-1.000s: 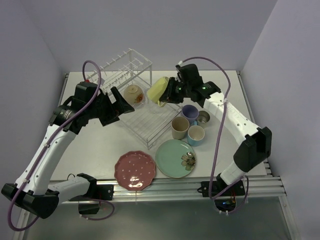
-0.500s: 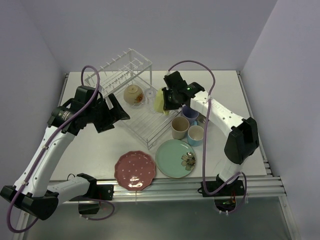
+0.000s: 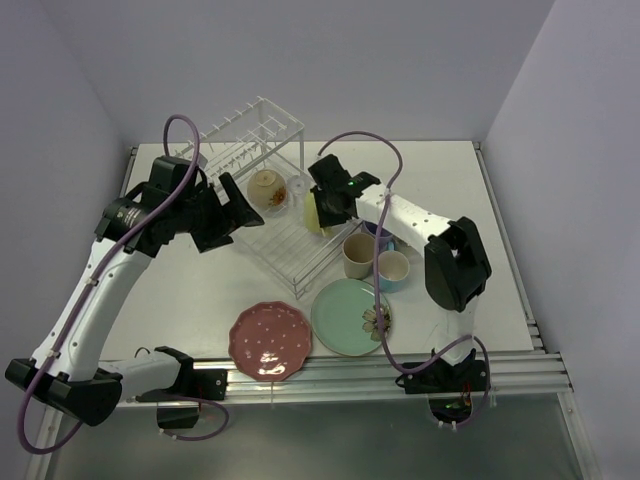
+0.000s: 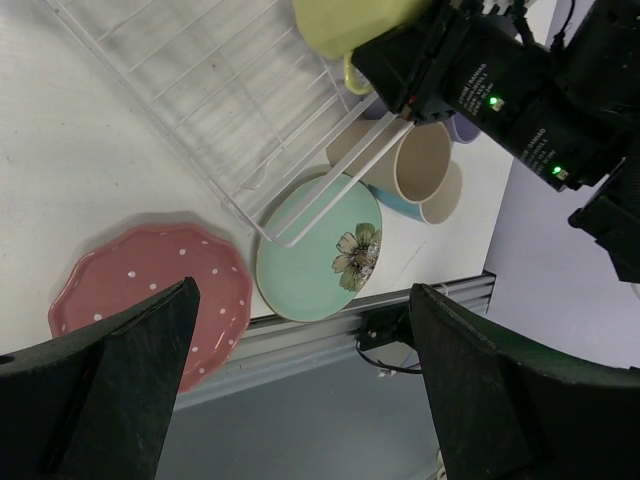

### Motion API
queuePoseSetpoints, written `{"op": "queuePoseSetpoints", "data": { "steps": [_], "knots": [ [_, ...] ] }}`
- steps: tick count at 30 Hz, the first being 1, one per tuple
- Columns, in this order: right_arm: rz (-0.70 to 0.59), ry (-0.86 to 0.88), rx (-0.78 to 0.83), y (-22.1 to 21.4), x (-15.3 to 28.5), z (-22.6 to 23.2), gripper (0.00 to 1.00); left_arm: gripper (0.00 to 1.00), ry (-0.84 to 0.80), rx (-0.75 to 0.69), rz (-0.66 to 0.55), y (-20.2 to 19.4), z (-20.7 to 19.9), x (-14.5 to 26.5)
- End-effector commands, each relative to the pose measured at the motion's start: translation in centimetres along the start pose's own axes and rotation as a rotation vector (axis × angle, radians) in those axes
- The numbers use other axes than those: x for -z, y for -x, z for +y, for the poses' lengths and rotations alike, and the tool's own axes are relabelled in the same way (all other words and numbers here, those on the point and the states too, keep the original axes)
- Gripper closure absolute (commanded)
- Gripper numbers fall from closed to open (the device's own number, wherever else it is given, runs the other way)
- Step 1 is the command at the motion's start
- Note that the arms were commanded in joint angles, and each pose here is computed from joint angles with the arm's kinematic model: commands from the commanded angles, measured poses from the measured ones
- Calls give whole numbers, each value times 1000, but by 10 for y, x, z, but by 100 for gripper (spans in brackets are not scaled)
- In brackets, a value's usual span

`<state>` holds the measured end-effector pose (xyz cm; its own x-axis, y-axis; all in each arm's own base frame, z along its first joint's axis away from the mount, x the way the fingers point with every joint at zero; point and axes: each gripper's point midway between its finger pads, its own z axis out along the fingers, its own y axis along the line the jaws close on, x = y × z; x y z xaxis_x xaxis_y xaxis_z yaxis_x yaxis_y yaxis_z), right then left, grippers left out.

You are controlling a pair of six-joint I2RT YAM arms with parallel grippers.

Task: Load the mixed dishes into the dish rack

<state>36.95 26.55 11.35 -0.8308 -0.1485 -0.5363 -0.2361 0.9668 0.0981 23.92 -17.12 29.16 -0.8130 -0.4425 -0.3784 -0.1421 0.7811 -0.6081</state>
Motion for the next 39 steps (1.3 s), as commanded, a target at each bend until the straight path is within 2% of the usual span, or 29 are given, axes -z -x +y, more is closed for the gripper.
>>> {"op": "queuePoseSetpoints", "data": {
  "steps": [1,19,28,30,31,32,38,39],
  "knots": [
    [-220,42,5,64,17,23,100,8,-26,-18,-35,10,-11,11],
    [-388,-80,116,96,-21,44,100,8,29,-35,-19,6,1,13],
    [-404,-121,148,106,-36,49,98,7,42,-26,6,3,4,3],
    [-390,-123,146,103,-40,49,77,8,47,-27,15,2,5,0],
    [-392,-123,142,103,-37,48,57,8,50,-26,24,1,6,-1],
    [-391,-120,132,102,-36,48,49,8,51,-24,27,0,7,-2],
    [-372,-109,95,86,-23,42,16,8,40,-7,58,-4,6,-13],
    [-364,-112,96,81,-23,40,15,8,32,-6,57,-4,4,-14]
  ]
}}
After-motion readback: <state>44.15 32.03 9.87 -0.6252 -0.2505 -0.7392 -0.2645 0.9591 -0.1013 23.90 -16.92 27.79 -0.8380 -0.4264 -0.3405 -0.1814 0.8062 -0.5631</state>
